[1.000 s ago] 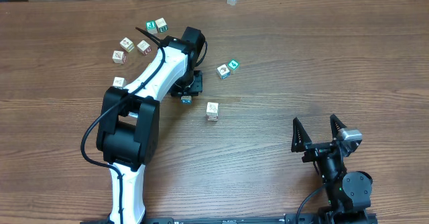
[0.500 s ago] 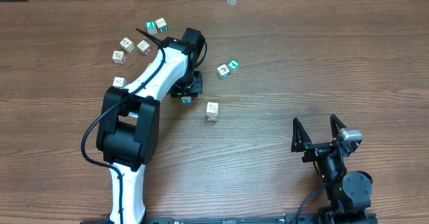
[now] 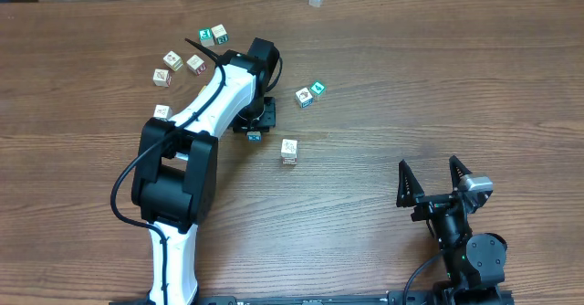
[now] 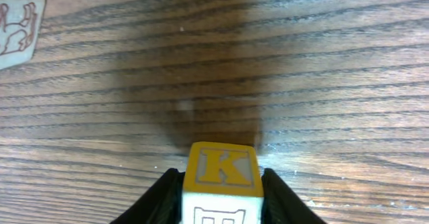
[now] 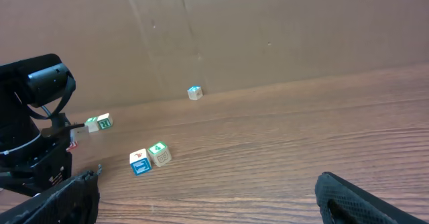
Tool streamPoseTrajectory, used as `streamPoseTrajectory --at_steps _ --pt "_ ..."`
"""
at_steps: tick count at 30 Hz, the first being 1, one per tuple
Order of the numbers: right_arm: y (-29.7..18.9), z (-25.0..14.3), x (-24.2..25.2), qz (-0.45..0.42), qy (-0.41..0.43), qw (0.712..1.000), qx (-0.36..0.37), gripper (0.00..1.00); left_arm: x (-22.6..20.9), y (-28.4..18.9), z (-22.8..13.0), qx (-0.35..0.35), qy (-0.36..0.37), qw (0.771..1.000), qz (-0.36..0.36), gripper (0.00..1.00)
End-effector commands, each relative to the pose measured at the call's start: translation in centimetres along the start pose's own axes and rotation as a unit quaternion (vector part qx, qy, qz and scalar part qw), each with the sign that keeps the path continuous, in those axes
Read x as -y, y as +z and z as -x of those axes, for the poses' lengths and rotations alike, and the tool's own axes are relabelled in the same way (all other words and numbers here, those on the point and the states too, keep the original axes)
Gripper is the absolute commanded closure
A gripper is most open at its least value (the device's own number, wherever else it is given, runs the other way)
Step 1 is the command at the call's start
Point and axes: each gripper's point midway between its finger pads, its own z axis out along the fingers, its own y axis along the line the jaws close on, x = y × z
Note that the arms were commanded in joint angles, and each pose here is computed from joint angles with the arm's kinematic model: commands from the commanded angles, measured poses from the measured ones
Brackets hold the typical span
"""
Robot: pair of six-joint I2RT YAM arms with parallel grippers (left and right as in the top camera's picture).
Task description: Form a tower
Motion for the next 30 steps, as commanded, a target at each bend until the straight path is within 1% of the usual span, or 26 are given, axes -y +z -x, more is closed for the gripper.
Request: streamPoseTrajectory --at_steps 1,19,22,24,27,30 --pt "0.0 -0.09 0.08 0.0 0.002 1.0 0.004 0.0 0.49 0.73 -0.56 -0.009 0.001 1.0 0.0 0.64" --pt "0.0 -0.09 0.08 0.0 0.002 1.0 0.004 0.0 0.39 1.16 -1.0 -0.015 0.002 1.0 0.004 0.65" --pt "0.0 -0.09 0.08 0.0 0.002 1.0 0.004 0.0 0.39 1.16 -1.0 -0.015 0.002 1.0 0.004 0.68" --pt "0.0 -0.09 0.08 0.0 0.002 1.0 0.004 0.0 0.41 1.15 -0.97 -0.014 0.003 1.0 0.003 0.68" --pt "0.0 -0.09 0.08 0.0 0.002 1.0 0.004 0.0 0.39 0.94 -0.85 -0.013 0.002 1.0 0.003 0.74" --pt "0.0 -0.09 0.08 0.0 0.002 1.0 0.004 0.0 0.49 0.2 -0.46 -0.01 0.002 1.0 0.001 0.75"
